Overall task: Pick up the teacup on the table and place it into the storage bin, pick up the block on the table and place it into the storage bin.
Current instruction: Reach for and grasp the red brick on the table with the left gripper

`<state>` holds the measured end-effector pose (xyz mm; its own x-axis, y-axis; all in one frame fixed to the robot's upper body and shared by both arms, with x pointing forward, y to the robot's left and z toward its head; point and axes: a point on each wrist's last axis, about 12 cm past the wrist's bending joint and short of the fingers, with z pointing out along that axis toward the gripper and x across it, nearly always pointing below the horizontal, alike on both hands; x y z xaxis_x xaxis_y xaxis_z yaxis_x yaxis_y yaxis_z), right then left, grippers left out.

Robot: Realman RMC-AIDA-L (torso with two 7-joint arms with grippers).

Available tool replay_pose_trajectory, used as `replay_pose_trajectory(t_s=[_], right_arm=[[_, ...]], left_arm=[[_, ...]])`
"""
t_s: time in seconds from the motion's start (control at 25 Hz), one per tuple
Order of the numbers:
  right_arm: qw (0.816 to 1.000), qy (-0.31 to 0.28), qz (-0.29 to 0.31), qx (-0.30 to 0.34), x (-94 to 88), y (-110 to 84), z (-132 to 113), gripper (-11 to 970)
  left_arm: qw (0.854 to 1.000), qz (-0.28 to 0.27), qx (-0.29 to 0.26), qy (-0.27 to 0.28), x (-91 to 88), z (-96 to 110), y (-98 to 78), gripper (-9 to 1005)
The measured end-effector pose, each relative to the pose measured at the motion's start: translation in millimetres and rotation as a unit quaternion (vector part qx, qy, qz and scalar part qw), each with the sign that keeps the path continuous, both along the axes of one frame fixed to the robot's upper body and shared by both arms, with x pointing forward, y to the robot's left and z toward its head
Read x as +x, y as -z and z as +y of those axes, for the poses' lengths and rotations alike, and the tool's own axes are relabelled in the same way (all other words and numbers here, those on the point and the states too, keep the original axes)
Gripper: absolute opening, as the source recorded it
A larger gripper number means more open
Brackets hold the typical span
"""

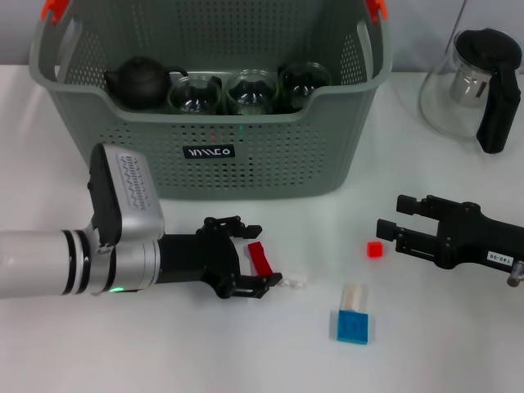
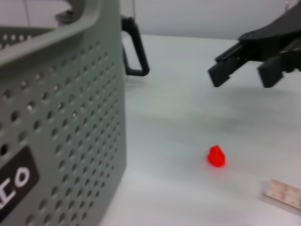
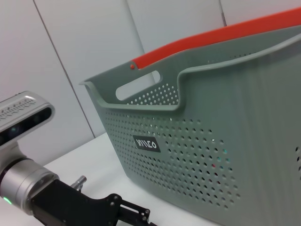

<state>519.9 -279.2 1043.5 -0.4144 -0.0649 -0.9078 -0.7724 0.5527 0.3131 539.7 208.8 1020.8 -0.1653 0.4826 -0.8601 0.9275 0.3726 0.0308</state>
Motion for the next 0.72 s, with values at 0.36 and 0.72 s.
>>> replay_pose_trajectory(t_s=[0.36,0.72], right_arm=[[1.0,0.001,0.001,0.0,-2.2,1.4,-1.1,712],[1.0,0.001,0.001,0.001,-2.6,1.5,-1.1,712]], left_arm=[[0.999,0.028,-0.007,-0.027,3.0,2.3,-0.4,817],[1.0,0.018,0.008,-0.023,1.7,2.8,3.4,823]])
